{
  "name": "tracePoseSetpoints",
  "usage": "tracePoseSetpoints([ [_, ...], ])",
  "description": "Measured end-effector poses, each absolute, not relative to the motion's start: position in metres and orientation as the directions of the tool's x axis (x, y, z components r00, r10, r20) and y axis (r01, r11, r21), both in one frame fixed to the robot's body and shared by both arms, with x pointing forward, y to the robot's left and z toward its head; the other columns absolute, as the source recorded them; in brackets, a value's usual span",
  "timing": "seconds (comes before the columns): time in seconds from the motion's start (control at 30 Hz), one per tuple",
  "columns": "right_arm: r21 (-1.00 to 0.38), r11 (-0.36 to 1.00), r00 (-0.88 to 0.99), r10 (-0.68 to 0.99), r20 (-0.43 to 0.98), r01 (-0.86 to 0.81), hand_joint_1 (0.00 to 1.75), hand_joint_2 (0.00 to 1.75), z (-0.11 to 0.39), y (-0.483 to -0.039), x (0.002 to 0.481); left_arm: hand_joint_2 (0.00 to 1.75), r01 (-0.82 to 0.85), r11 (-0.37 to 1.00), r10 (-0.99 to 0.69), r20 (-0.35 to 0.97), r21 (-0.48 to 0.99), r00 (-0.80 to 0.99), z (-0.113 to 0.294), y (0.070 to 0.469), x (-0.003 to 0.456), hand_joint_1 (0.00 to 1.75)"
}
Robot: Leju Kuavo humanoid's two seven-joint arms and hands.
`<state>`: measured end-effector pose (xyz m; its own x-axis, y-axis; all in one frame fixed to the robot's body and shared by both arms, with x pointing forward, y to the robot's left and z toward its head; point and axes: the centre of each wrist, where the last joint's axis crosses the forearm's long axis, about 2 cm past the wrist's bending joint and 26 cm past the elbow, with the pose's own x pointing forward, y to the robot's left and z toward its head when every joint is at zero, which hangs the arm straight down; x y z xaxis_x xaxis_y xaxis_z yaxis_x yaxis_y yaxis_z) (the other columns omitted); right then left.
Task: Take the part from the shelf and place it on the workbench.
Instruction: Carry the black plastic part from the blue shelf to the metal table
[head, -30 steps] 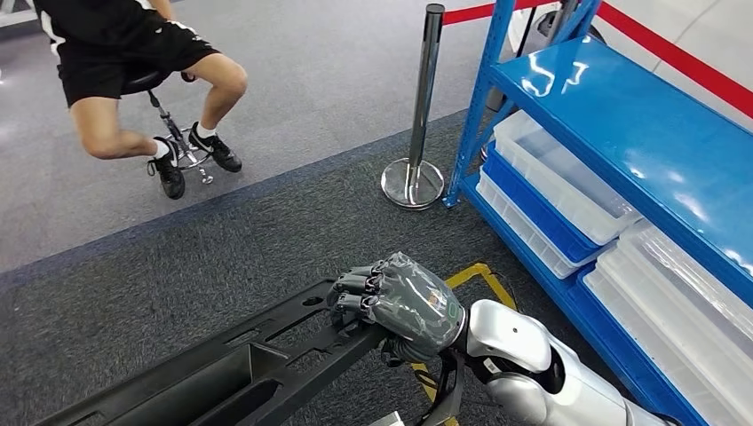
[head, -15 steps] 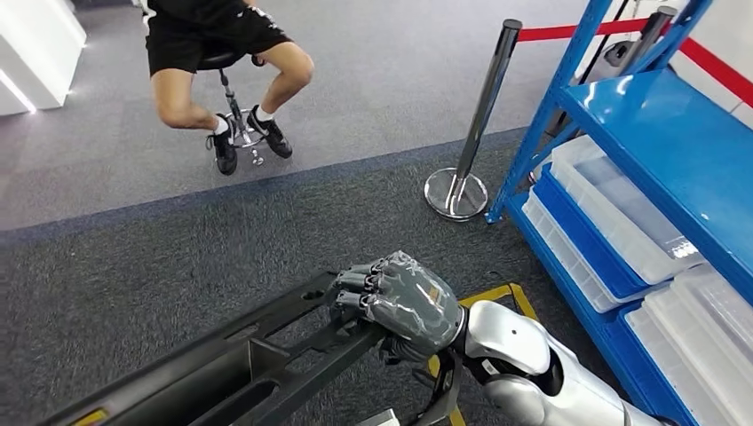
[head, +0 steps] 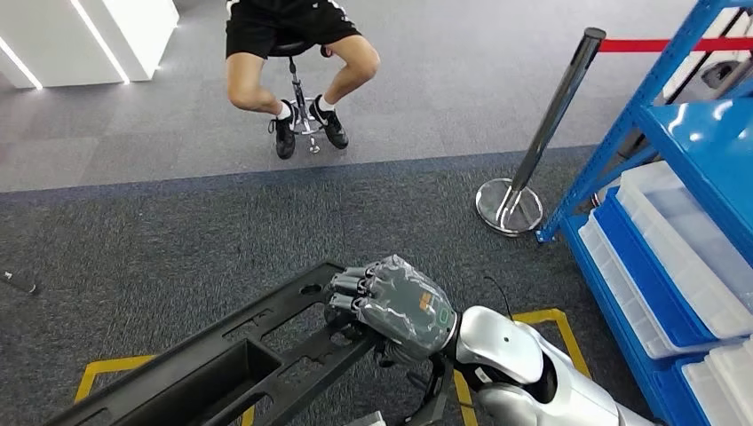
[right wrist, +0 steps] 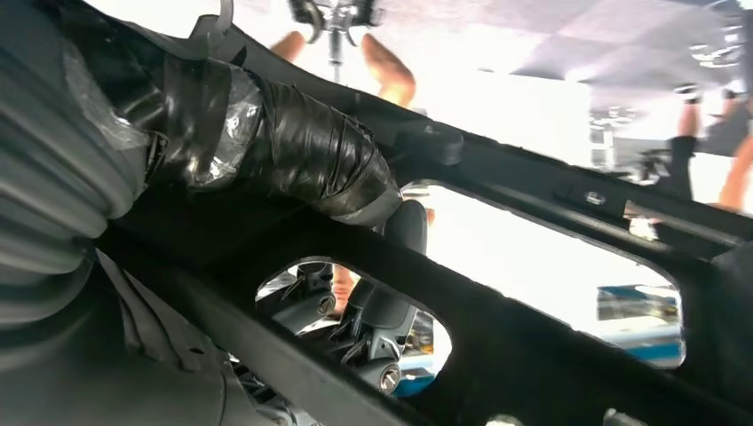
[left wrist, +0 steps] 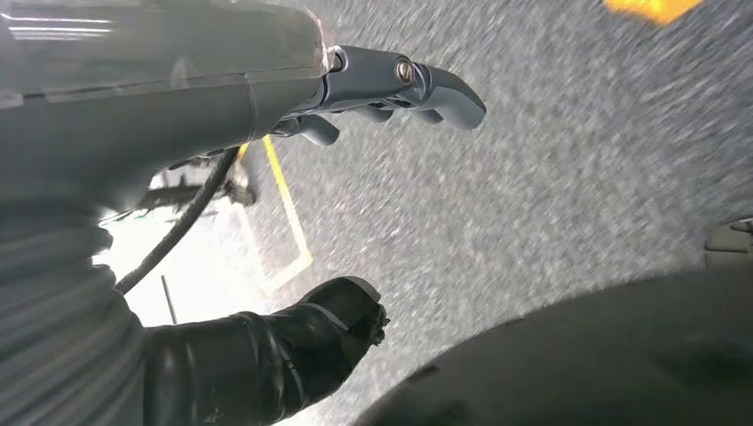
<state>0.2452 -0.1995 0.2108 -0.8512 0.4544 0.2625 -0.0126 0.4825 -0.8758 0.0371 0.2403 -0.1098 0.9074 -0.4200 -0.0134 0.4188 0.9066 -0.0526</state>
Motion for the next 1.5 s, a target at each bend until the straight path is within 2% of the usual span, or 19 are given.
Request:
tracePoseSetpoints([
  [0.8,-0.896,0.443,-0.815,0.527,0.242,0.021,1.75,1.75,0.203,-0.24,0.232,1.75,0.42,0.906,-0.422,-0.016,-0.057,0.907,-0.11,0.242,0.038,0.0],
  [1.5,-0.894,0.445,-0.8,0.555,0.228,0.054,1.75,1.75,0.21,-0.252,0.231,1.75,0.422,0.906,-0.422,-0.002,-0.033,0.906,-0.111,0.246,0.035,0.0],
])
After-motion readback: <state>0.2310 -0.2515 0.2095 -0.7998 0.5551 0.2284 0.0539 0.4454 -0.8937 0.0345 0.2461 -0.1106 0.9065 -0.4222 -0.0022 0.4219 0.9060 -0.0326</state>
